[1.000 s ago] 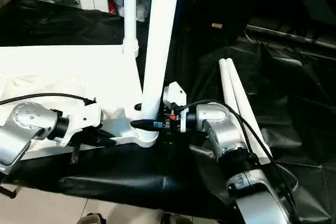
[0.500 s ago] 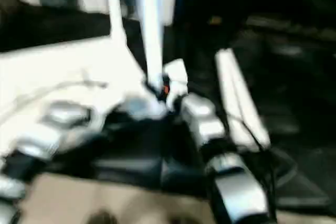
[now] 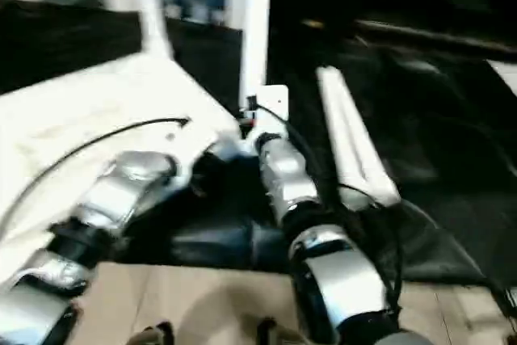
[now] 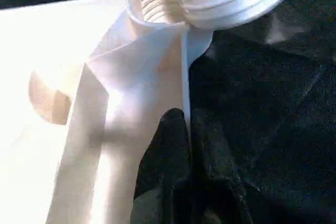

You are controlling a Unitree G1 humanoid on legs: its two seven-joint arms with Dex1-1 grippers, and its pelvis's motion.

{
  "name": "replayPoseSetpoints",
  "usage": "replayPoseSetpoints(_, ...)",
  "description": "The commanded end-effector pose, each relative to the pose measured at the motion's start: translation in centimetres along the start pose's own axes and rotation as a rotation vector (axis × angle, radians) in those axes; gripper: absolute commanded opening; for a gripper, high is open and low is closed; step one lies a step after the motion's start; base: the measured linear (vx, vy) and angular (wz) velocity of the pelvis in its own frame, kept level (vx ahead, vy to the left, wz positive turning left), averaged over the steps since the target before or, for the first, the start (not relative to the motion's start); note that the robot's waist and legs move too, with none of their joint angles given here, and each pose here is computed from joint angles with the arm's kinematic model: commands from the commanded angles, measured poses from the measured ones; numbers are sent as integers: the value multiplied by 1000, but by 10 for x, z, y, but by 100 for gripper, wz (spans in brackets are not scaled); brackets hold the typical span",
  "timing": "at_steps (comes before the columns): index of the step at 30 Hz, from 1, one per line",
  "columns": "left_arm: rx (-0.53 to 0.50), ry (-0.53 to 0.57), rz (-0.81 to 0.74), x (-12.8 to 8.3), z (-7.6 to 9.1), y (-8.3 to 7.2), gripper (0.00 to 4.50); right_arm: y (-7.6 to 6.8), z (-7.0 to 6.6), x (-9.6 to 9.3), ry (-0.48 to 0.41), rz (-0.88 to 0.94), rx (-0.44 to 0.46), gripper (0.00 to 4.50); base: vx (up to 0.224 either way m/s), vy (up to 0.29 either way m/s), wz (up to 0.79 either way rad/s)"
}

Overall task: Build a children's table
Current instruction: Rotate table base

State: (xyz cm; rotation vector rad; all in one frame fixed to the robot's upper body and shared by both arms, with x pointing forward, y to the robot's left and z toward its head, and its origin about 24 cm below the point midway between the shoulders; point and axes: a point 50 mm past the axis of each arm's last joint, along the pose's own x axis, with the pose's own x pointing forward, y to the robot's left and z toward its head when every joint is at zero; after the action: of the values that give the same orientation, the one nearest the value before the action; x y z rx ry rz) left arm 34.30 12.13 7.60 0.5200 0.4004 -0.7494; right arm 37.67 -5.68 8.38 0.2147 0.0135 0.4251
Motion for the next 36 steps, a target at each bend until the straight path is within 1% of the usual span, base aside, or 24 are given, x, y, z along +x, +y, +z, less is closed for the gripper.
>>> replayPoseSetpoints(1, 80, -114, -118, -7, 5, -12, 0, -12, 0, -8, -14, 54, 65, 189, -81, -91, 12)
replayPoseSetpoints(2, 89, -144, -143, -9, 7, -14, 0, -13, 8, -7, -48, 85, 64, 189, 33, -165, 37)
replayPoseSetpoints(3, 92, -161, -154, -10, 8, -15, 0, -13, 12, -8, -66, 102, 62, 189, 33, -165, 37)
replayPoseSetpoints(5, 30, -217, -210, -17, 14, -16, 57, -13, 27, -9, -113, 173, 48, 189, 81, -132, 4)
replayPoseSetpoints(6, 24, -225, -216, -19, 15, -16, 57, -13, 29, -9, -118, 188, 44, 189, 51, -114, -5)
replayPoseSetpoints(7, -1, -262, -238, -28, 20, -12, 61, -13, 39, -13, -127, 267, 14, 189, -42, -97, 11)
replayPoseSetpoints(8, -20, -288, -253, -34, 23, -10, 61, -13, 43, -15, -127, 304, -7, 189, 0, 0, 0)
replayPoseSetpoints(9, -43, -326, -252, -40, 28, -5, 84, -14, 46, -19, -119, 338, -16, 189, 0, 0, 0)
replayPoseSetpoints(10, -55, -349, -250, -44, 31, -2, 94, -15, 47, -21, -113, 361, -18, 189, 0, 0, 0)
replayPoseSetpoints(12, -107, -422, -260, -53, 40, 6, 99, -18, 48, -26, -84, 404, -35, 189, 51, -1, -4)
replayPoseSetpoints(13, -181, -507, -273, -61, 50, 14, 104, -19, 46, -33, -34, 464, -52, 189, 56, 13, 0)
replayPoseSetpoints(15, -255, -579, -278, -66, 59, 19, 115, -18, 44, -40, 1, 521, -68, 189, 70, 21, 0)
replayPoseSetpoints(16, -274, -591, -280, -67, 61, 20, 135, -18, 44, -42, 5, 530, -62, 189, 77, 29, -3)
replayPoseSetpoints(19, -394, -677, -303, -71, 75, 22, 154, -14, 45, -54, 24, 580, 10, 189, 64, 38, -3)
replayPoseSetpoints(21, -417, -687, -304, -72, 77, 23, 175, -14, 45, -55, 27, 583, 12, 189, 0, 0, 0)
replayPoseSetpoints(23, -457, -721, -343, -73, 86, 22, 190, -12, 43, -60, 44, 603, 8, 189, 0, 0, 0)
replayPoseSetpoints(25, -473, -722, -355, -73, 88, 22, 208, -11, 43, -62, 51, 611, 9, 189, 0, 0, 0)
replayPoseSetpoints(26, -496, -687, -383, -69, 90, 17, 216, -8, 43, -66, 58, 632, 28, 189, 0, 0, 0)
replayPoseSetpoints(27, -496, -687, -383, -69, 90, 17, 216, -8, 43, -66, 58, 632, 28, 189, 0, 0, 0)
replayPoseSetpoints(29, -522, -690, -418, -64, 93, 12, 242, -5, 44, -70, 61, 640, 40, 189, 0, 0, 0)
replayPoseSetpoints(31, -540, -704, -441, -63, 97, 9, 251, -4, 43, -72, 74, 635, 33, 189, 0, 0, 0)
replayPoseSetpoints(33, -537, -705, -459, -62, 101, 7, 258, -4, 41, -75, 82, 637, 33, 189, 0, 0, 0)
replayPoseSetpoints(34, -530, -703, -466, -61, 101, 6, 282, -4, 41, -75, 83, 636, 34, 189, 0, 0, 0)
replayPoseSetpoints(36, -525, -693, -466, -60, 102, 5, 292, -3, 40, -76, 90, 633, 36, 189, 0, 0, 0)
